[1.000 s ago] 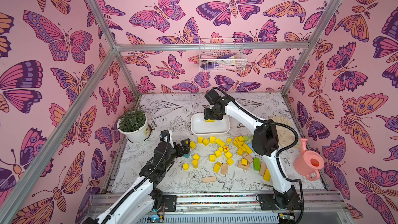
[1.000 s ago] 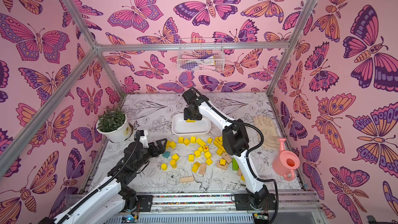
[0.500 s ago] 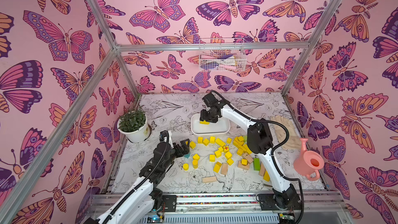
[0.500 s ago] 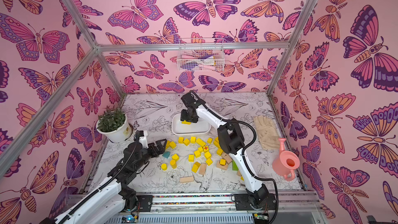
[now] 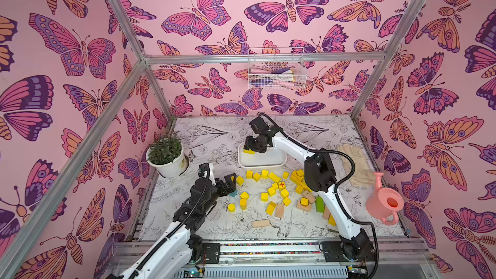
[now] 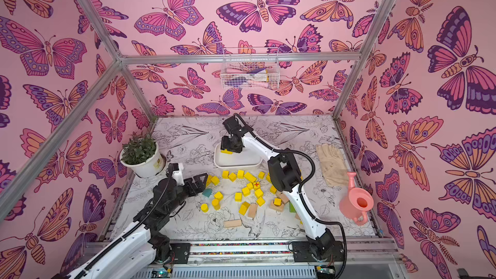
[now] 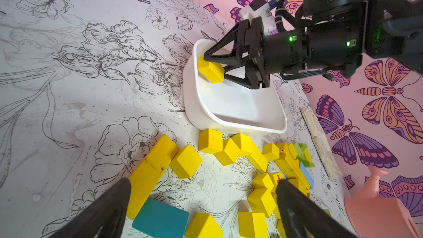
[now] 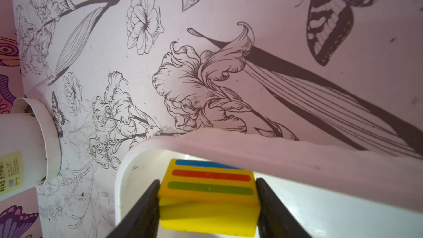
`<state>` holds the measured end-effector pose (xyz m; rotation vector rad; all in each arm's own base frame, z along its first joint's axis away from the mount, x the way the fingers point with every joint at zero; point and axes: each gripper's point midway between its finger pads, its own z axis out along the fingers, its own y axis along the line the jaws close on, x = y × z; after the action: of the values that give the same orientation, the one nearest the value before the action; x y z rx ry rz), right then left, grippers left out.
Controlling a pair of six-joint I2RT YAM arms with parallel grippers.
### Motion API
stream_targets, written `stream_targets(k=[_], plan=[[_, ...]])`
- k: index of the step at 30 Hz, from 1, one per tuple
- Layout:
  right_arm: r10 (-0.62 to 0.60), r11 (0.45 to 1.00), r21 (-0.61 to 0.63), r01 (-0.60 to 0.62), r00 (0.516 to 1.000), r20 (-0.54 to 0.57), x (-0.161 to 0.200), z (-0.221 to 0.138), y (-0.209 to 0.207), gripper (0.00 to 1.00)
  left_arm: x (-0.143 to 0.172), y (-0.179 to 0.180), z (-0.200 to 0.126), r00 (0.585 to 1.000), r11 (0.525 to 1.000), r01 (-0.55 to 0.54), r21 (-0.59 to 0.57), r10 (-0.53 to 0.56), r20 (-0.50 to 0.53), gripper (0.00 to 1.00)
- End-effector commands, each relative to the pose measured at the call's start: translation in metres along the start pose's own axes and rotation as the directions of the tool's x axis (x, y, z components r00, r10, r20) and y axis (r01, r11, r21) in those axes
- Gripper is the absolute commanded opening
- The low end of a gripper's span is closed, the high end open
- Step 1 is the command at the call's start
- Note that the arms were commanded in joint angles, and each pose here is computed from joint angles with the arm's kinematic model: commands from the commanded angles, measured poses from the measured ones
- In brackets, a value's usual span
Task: Pick out the yellow building blocks
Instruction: Place the building block in the storage box, then pick up the building block from the center of the board.
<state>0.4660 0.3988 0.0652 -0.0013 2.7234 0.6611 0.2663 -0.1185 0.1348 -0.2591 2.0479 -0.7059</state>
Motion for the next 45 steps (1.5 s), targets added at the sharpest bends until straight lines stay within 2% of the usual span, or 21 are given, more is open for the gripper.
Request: stream_targets(k=[1, 8, 15, 21, 22, 27, 28, 29, 32, 33, 37, 38, 39, 42, 45], plan=[[-0.062, 0.997, -0.048, 0.065, 0.997, 0.045, -0.006, -0.039, 0.019, 0.64, 0.001, 0.004, 0.001, 1.0, 1.0, 0.009, -0.011, -0.009, 0.002, 1.0], [-0.148, 0.985, -0.071, 0.154, 0.985, 0.084, 0.0, -0.092, 0.025, 0.82, 0.0, 0.008, 0.003, 1.0, 0.999, 0.019, -0.043, -0.019, -0.01, 1.0], [-0.195, 0.978, -0.044, 0.203, 0.972, 0.131, 0.011, -0.141, 0.015, 0.78, -0.001, 0.01, 0.003, 1.0, 0.998, 0.028, -0.063, -0.029, -0.011, 1.0], [-0.22, 0.975, 0.021, 0.22, 0.964, 0.151, 0.057, -0.175, -0.032, 0.78, 0.005, 0.018, 0.008, 0.998, 0.993, 0.034, -0.115, -0.04, -0.052, 0.98], [-0.221, 0.975, 0.032, 0.218, 0.964, 0.148, 0.069, -0.178, -0.044, 0.77, -0.006, 0.01, 0.009, 0.999, 0.994, 0.035, -0.103, -0.038, -0.037, 0.98], [-0.196, 0.98, 0.063, 0.189, 0.968, 0.158, 0.121, -0.198, -0.093, 0.55, -0.002, 0.011, 0.019, 0.996, 0.992, 0.04, -0.121, -0.049, -0.074, 0.93], [-0.19, 0.981, 0.07, 0.181, 0.968, 0.163, 0.129, -0.202, -0.101, 0.54, -0.002, 0.011, 0.02, 0.996, 0.992, 0.038, -0.12, -0.048, -0.08, 0.93], [-0.186, 0.982, 0.073, 0.176, 0.968, 0.169, 0.136, -0.204, -0.108, 0.6, -0.001, 0.01, 0.021, 0.995, 0.992, 0.037, -0.12, -0.047, -0.085, 0.93], [-0.181, 0.982, 0.079, 0.17, 0.968, 0.171, 0.154, -0.209, -0.124, 0.84, 0.001, 0.007, 0.023, 0.994, 0.994, 0.029, -0.101, -0.039, -0.097, 0.94], [-0.176, 0.983, 0.084, 0.164, 0.97, 0.168, 0.159, -0.209, -0.129, 0.88, 0.001, 0.006, 0.022, 0.994, 0.995, 0.027, -0.095, -0.036, -0.099, 0.94], [-0.128, 0.991, 0.062, 0.119, 0.979, 0.16, 0.179, -0.206, -0.143, 0.94, 0.004, -0.005, 0.022, 0.991, 0.999, 0.006, -0.046, -0.012, -0.135, 0.9], [-0.114, 0.993, 0.05, 0.107, 0.98, 0.162, 0.182, -0.205, -0.145, 0.93, 0.007, -0.01, 0.021, 0.986, 1.0, -0.002, -0.03, -0.003, -0.164, 0.98], [-0.107, 0.994, 0.041, 0.101, 0.981, 0.162, 0.185, -0.205, -0.146, 0.94, 0.009, -0.016, 0.02, 0.982, 1.0, -0.019, -0.014, 0.016, -0.186, 1.0], [-0.092, 0.996, 0.01, 0.092, 0.977, 0.193, 0.189, -0.209, -0.146, 0.99, 0.022, -0.029, 0.014, 0.96, 0.997, -0.069, -0.022, 0.061, -0.273, 1.0], [-0.08, 0.996, -0.009, 0.084, 0.971, 0.226, 0.19, -0.211, -0.149, 0.99, 0.033, -0.04, 0.005, 0.94, 0.993, -0.115, -0.028, 0.1, -0.326, 1.0]])
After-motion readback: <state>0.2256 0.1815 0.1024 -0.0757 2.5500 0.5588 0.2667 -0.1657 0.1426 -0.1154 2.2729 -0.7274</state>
